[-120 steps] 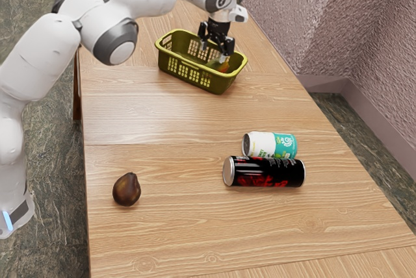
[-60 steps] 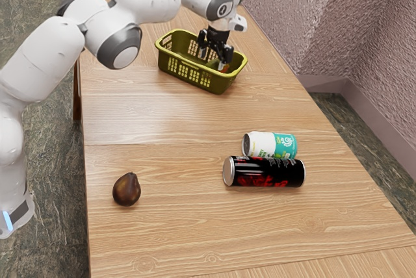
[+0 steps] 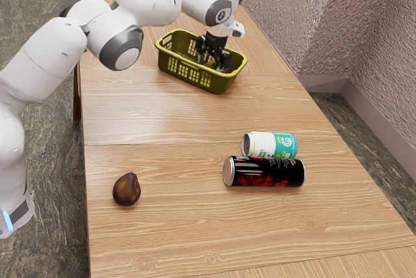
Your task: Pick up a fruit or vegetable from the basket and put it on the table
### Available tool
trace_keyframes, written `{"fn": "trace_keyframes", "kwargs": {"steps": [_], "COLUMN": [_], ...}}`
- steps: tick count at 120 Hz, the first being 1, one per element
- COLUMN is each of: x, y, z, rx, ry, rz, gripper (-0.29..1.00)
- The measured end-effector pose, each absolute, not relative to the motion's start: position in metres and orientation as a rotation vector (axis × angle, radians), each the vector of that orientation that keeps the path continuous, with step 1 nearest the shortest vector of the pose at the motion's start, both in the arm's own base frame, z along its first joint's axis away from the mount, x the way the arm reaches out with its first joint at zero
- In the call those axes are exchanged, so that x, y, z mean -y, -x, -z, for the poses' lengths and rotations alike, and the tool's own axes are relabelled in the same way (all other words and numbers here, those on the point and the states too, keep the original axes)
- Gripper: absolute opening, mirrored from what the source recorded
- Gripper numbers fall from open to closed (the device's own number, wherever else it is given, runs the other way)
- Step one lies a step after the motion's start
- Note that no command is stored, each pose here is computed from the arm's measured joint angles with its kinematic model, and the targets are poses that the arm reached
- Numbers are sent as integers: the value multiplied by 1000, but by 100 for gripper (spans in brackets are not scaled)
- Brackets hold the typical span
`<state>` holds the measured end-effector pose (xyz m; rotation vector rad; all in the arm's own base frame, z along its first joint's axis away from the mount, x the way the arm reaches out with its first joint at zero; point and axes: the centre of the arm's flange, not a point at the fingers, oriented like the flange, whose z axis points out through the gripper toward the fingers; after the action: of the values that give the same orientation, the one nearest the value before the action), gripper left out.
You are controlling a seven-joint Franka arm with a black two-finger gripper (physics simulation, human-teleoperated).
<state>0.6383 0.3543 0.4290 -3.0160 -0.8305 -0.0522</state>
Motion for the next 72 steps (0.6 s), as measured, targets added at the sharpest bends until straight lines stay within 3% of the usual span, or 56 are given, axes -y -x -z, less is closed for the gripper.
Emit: {"fn": "trace_keyframes", "kwargs": {"steps": [12,30,72], "x": [-351,-351,-355], "y": [-641,-641,-642], "z": [-427,-426,-424], "rx": [823,822,823], "ry": [3021,3021,3017], "rz": [54,58,60], "gripper": [70,52,38]}}
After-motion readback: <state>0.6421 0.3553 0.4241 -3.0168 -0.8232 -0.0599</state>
